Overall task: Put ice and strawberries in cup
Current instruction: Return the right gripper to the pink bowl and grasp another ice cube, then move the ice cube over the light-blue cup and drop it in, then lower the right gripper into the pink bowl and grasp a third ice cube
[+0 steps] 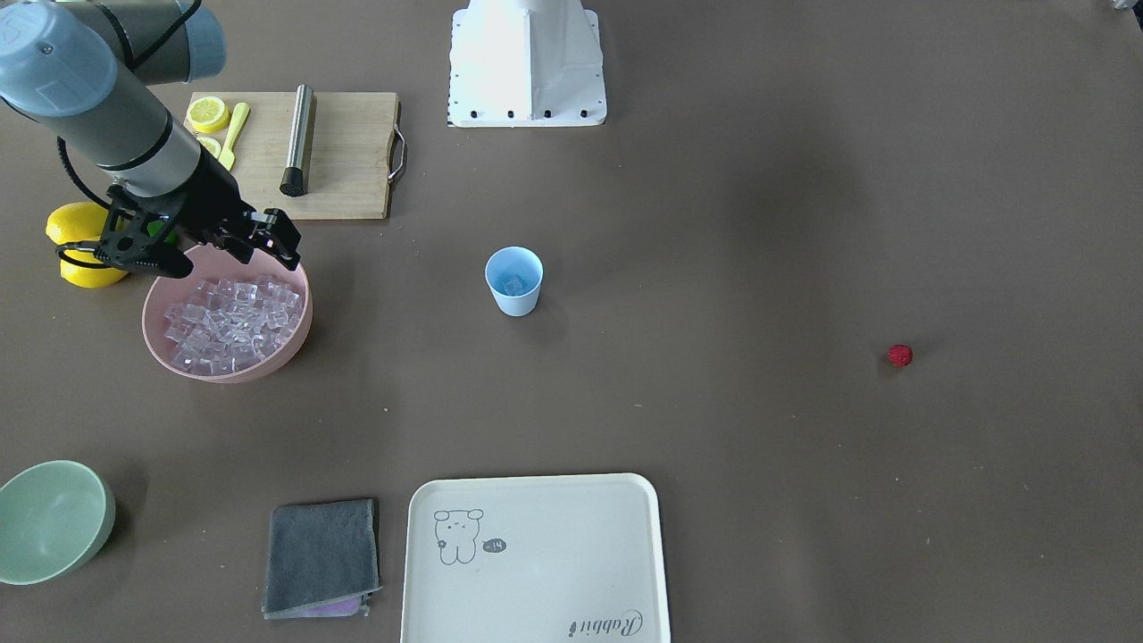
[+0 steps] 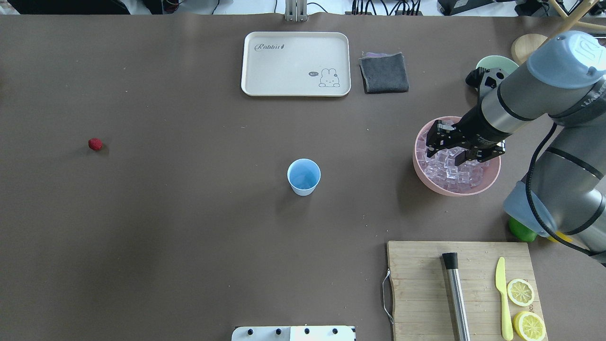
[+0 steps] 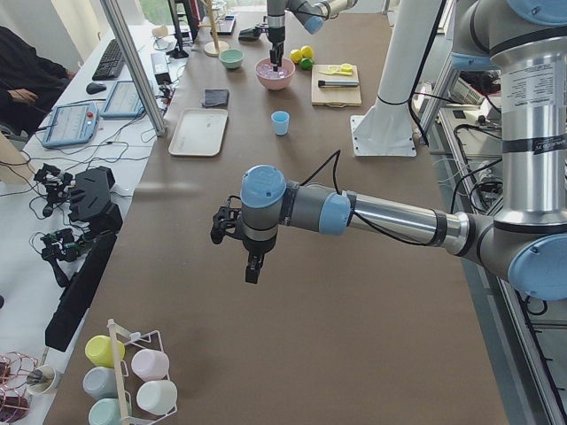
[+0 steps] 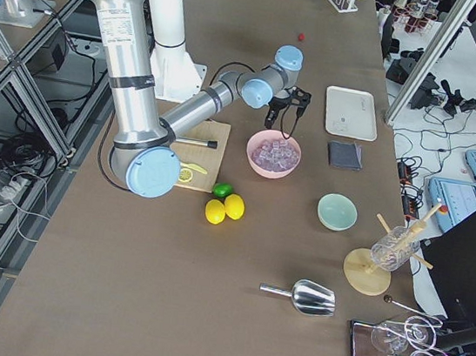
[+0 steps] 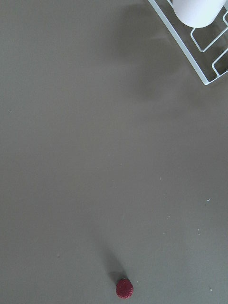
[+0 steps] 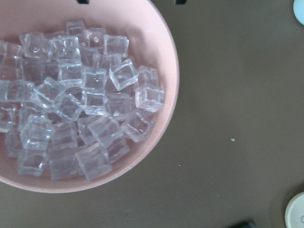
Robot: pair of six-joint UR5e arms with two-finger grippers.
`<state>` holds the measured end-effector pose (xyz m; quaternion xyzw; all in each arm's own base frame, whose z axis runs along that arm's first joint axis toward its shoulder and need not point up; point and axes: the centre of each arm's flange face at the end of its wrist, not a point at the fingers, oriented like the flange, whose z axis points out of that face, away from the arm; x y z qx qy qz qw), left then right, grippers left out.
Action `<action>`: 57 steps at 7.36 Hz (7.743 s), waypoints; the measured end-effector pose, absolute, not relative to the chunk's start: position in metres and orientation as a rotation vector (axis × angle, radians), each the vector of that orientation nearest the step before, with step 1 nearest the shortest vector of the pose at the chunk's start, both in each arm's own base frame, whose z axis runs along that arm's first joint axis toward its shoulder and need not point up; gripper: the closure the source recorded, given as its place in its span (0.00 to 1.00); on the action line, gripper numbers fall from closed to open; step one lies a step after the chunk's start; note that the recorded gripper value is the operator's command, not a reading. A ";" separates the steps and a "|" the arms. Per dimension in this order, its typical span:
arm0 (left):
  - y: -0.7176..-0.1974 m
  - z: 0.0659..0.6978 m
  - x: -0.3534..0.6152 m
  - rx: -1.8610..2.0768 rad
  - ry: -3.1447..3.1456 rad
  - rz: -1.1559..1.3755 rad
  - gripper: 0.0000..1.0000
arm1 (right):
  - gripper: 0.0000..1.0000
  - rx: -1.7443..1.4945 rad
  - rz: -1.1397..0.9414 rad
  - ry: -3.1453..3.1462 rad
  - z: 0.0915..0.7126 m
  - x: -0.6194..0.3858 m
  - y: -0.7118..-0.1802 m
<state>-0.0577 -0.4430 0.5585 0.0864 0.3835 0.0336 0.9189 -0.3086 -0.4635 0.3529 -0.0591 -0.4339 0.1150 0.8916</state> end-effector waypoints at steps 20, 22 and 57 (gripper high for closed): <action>-0.440 0.555 -0.062 0.188 0.786 0.063 0.03 | 1.00 -0.121 0.190 -0.760 0.419 -0.345 -0.460; -0.440 0.554 -0.062 0.190 0.786 0.062 0.03 | 1.00 -0.104 0.189 -0.787 0.403 -0.334 -0.464; -0.418 0.534 -0.081 0.265 0.828 0.046 0.03 | 0.15 0.089 -0.034 -0.739 0.353 -0.298 -0.508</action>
